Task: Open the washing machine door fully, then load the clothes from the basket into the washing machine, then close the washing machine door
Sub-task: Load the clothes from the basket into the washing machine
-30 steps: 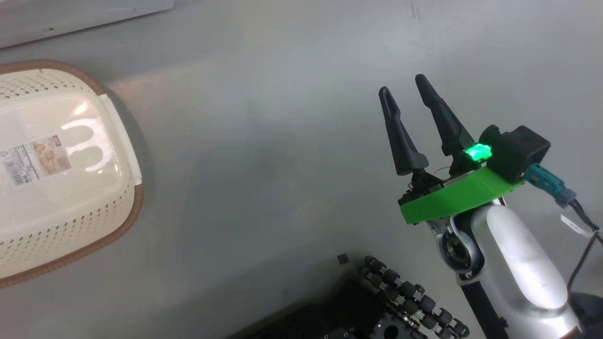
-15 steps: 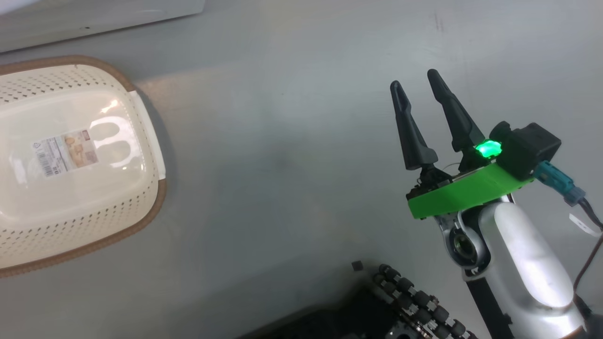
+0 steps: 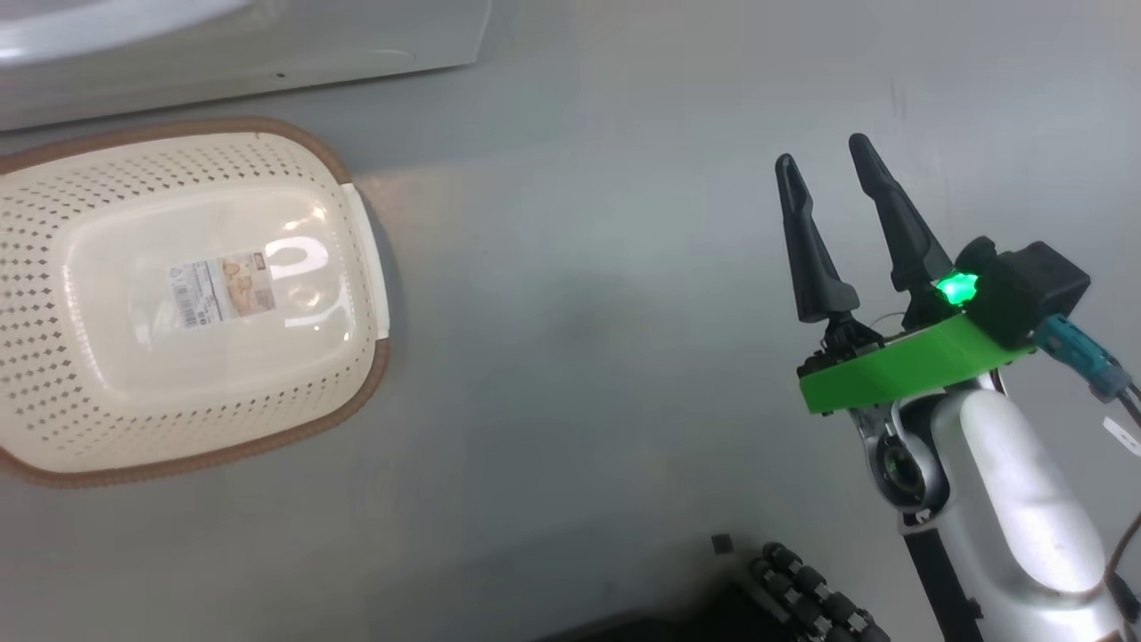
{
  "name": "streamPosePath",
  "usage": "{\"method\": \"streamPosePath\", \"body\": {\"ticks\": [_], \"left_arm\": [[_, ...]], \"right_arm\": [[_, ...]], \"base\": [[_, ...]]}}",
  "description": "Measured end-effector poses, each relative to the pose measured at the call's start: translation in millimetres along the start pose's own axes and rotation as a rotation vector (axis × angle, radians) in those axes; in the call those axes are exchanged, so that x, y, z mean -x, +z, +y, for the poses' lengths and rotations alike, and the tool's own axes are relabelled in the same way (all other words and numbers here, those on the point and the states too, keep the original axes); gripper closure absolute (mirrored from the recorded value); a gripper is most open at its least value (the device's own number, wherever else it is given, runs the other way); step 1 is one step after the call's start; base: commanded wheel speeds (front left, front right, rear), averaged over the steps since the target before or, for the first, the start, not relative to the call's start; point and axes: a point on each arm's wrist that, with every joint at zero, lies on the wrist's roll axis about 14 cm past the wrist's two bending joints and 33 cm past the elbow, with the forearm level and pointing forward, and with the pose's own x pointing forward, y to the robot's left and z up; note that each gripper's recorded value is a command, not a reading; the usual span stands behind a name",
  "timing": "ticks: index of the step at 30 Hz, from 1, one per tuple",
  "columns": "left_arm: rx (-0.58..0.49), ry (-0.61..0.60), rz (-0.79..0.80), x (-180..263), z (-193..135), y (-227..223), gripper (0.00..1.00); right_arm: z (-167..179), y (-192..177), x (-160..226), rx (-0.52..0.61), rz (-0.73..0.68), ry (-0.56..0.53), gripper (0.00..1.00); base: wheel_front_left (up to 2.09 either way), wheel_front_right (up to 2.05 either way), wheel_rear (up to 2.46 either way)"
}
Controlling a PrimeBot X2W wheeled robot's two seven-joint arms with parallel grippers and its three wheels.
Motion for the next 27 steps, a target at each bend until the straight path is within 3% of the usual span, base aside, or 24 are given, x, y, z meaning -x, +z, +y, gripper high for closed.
{"method": "streamPosePath", "body": {"ticks": [16,27], "left_arm": [[0.138,-0.039,-0.068,133.0,-19.5,-10.7,0.00],[0.154,-0.077,-0.038,203.4,-38.5,-14.4,0.00]], "right_arm": [[15.5,25.5,27.1,0.031,-0.048,0.018,0.00],[30.2,42.7,41.5,0.050,-0.074,0.049,0.00]], "base": [[0.00,0.00,0.00],[0.00,0.00,0.00]]}}
